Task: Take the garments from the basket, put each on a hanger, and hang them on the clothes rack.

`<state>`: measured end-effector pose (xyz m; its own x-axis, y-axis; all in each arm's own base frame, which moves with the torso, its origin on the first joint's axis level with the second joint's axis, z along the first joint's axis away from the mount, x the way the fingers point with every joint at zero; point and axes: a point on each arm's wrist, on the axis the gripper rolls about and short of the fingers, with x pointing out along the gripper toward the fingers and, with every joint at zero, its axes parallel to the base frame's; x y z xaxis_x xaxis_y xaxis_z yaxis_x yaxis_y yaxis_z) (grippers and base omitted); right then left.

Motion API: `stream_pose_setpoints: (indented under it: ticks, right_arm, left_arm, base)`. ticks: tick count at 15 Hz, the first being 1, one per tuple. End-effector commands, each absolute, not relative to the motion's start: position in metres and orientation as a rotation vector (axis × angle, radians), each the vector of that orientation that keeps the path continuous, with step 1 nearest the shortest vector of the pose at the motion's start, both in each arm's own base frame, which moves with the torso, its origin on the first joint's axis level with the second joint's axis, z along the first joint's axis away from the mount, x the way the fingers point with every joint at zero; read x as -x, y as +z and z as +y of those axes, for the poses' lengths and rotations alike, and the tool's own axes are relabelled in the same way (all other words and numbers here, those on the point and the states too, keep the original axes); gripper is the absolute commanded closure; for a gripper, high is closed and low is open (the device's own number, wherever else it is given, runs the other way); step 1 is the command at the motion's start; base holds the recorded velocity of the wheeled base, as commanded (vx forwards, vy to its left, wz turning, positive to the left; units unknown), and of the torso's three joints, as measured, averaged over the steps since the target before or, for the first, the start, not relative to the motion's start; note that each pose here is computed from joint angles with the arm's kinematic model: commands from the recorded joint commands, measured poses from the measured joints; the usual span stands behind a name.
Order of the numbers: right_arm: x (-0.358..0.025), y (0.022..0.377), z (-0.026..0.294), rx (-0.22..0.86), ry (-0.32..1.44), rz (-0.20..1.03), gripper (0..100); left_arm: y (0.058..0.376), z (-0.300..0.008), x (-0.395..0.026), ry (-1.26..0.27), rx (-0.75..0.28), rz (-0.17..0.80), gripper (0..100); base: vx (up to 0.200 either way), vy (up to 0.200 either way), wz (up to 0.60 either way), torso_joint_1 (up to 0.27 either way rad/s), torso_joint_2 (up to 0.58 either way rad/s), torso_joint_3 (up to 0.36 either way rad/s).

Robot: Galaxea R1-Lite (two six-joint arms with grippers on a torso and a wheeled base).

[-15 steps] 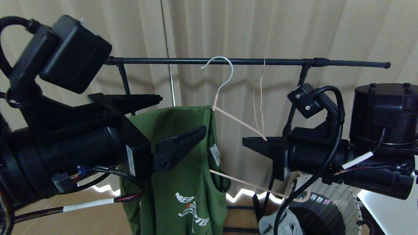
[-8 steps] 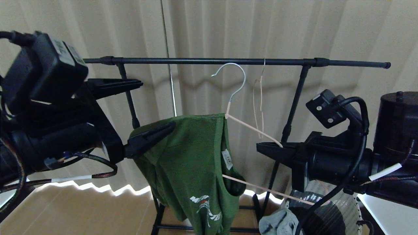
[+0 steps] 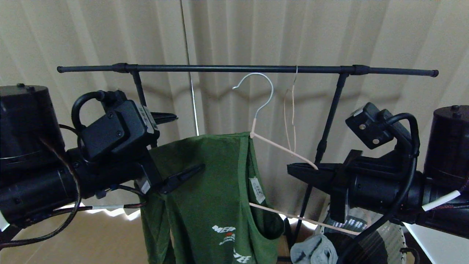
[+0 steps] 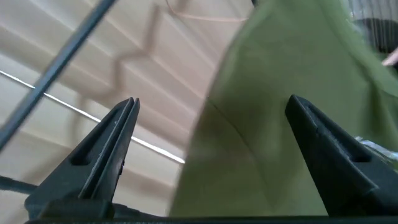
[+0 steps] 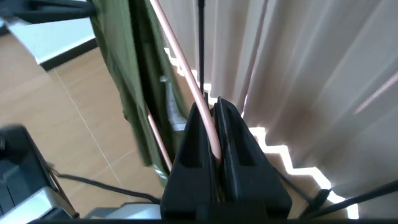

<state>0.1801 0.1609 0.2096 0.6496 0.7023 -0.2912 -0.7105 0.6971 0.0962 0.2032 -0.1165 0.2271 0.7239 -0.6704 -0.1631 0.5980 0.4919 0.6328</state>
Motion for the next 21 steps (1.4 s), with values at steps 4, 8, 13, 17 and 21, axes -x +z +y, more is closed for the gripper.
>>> stream_pose_setpoints:
  ticks: [4, 8, 13, 17, 21]
  right_arm:
    - [-0.174, 0.21, 0.165, 0.044, 0.835, 0.31, 100]
    - [-0.171, 0.206, 0.167, 0.047, 0.851, 0.285, 100]
    - [-0.17, 0.205, 0.166, 0.052, 0.857, 0.281, 100]
    - [-0.17, 0.205, 0.166, 0.052, 0.857, 0.283, 100]
    - [-0.17, 0.205, 0.166, 0.059, 0.855, 0.283, 100]
  left_arm:
    - [0.221, -0.124, -0.223, -0.772, -0.728, -0.075, 0]
    - [0.221, -0.125, -0.223, -0.771, -0.729, -0.077, 0]
    - [0.224, -0.125, -0.224, -0.761, -0.726, -0.109, 100]
    - [0.222, -0.126, -0.226, -0.762, -0.725, -0.106, 100]
    - [0.221, -0.126, -0.226, -0.76, -0.725, -0.101, 100]
  base:
    - [0.0, 0.0, 0.0, 0.0, 0.0, 0.0]
    - [0.0, 0.0, 0.0, 0.0, 0.0, 0.0]
    - [0.0, 0.0, 0.0, 0.0, 0.0, 0.0]
    - [0.0, 0.0, 0.0, 0.0, 0.0, 0.0]
    - [0.0, 0.0, 0.0, 0.0, 0.0, 0.0]
